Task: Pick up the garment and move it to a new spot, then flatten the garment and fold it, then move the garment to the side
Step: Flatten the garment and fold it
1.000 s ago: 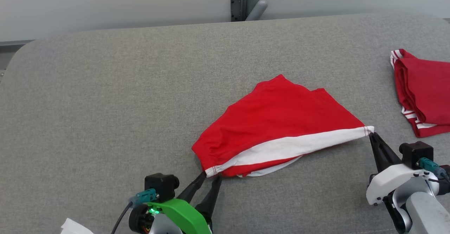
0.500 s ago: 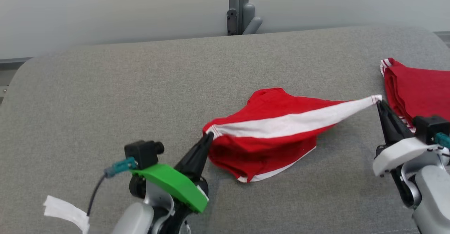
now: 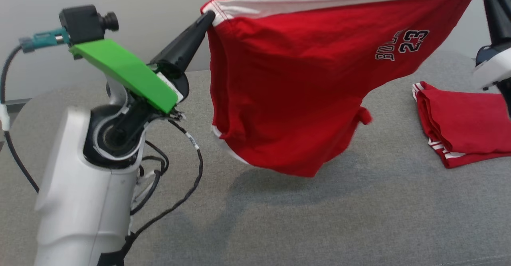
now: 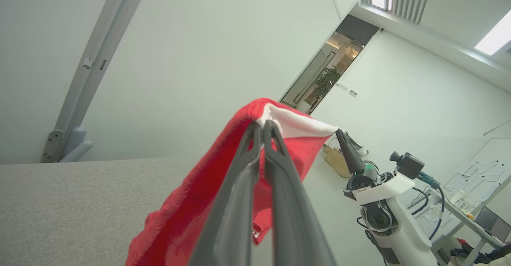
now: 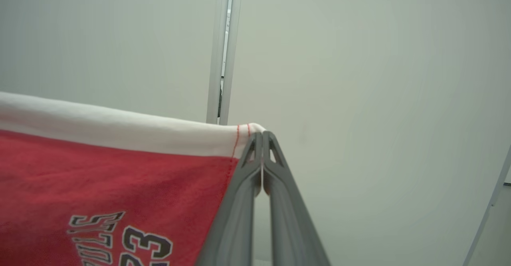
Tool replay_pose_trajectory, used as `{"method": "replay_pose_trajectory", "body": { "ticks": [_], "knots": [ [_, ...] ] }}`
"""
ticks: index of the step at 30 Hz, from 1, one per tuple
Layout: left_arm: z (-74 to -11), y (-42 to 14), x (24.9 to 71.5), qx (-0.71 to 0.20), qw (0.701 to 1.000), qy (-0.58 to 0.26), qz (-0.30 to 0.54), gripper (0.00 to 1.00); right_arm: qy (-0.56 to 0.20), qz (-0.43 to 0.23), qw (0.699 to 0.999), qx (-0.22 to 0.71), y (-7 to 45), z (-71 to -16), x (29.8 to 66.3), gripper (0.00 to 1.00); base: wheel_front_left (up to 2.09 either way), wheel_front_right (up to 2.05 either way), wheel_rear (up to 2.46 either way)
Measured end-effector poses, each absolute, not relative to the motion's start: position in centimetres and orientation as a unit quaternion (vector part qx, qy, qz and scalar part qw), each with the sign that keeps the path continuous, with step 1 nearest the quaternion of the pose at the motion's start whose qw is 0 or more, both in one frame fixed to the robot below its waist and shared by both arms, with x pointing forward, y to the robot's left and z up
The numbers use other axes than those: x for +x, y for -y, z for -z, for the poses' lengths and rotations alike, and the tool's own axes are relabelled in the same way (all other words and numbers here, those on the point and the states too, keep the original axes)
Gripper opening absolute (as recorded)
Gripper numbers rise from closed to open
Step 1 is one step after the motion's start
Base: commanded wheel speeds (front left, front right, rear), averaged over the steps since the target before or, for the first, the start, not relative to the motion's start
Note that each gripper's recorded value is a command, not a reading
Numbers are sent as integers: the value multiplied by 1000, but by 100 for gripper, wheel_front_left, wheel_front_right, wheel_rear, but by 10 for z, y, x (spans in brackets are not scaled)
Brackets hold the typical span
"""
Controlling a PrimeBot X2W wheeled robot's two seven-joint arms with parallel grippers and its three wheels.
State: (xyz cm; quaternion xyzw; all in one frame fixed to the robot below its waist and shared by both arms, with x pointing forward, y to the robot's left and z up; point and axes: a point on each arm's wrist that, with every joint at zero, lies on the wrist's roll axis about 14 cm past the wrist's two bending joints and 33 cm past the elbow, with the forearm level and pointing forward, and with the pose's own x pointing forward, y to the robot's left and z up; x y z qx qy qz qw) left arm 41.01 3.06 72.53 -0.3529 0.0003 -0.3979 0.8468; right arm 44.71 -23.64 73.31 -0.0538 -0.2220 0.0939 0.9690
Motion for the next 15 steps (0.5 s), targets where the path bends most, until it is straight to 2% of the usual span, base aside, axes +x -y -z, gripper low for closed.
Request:
{"method": "replay_pose_trajectory", "body": {
  "ticks": [6, 15],
  "knots": [
    [-779, -17, 401, -341, 830, 17, 442, 0, 272, -78, 955, -91, 255, -797, 427, 0, 0, 0, 0],
    [-762, -1, 424, -334, 833, -58, 437, 0, 229, -79, 965, -102, 256, -791, 441, 0, 0, 0, 0]
  ]
}}
